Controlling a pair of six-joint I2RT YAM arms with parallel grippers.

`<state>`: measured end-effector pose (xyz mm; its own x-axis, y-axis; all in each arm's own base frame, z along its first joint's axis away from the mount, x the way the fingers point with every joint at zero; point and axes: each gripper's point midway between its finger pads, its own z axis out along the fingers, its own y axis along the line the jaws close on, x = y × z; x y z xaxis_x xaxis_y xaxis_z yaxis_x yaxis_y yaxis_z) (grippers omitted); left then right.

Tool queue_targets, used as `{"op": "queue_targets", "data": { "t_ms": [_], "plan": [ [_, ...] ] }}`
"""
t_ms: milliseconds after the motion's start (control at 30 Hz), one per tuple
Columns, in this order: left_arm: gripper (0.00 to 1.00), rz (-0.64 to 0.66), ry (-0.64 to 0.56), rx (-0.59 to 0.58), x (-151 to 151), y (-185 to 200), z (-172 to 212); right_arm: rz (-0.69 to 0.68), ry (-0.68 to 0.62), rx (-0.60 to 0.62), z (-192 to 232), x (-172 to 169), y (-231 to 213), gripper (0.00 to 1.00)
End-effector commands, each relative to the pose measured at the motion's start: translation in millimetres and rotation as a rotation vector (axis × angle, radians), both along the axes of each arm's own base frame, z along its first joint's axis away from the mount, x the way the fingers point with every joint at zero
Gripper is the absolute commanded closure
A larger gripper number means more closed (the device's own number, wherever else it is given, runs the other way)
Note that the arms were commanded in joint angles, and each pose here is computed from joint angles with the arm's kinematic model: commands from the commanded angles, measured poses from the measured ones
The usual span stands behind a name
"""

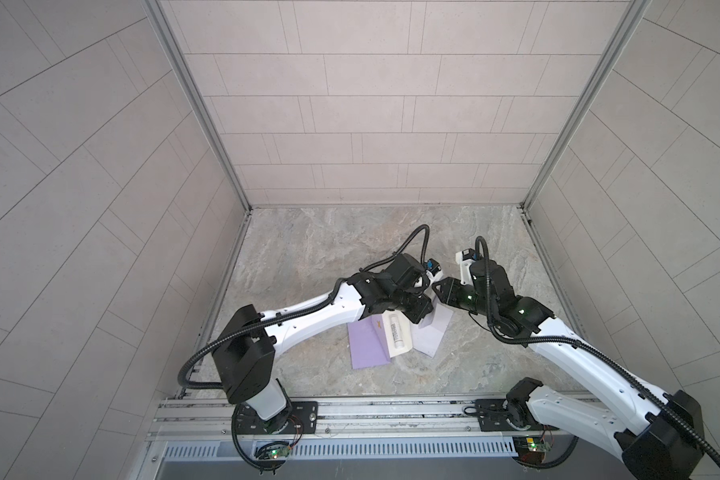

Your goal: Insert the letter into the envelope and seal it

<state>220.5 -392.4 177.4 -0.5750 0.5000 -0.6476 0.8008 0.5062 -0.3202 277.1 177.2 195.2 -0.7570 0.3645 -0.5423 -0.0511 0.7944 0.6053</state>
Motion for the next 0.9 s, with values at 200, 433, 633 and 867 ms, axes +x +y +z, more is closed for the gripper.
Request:
{"op": "queue_targets", "data": {
  "t_ms": [200,433,633,867],
  "plan": [
    [0.39,-0.054,-0.025,-0.044,-5.5,-7.1,22.0,-0.063,-0.008,0.012,8.0,3.9,-6.8,0.87],
    [0.37,0.059,-0.051,0.040,16.5,0.4,-0.2,-0.182,0.075,-0.059,-18.1,-0.3,-29.5,0.79],
    [0.35,0.140,-0.029,0.160,29.4,16.6,-29.5,-0.146,0.210,-0.097,-73.9,-13.5,-34.7,0.38],
    [0.42,0.222,0.062,0.320,46.2,28.0,-72.4,0.015,0.293,-0.118,-104.3,-21.0,-20.9,0.33]
  ]
}}
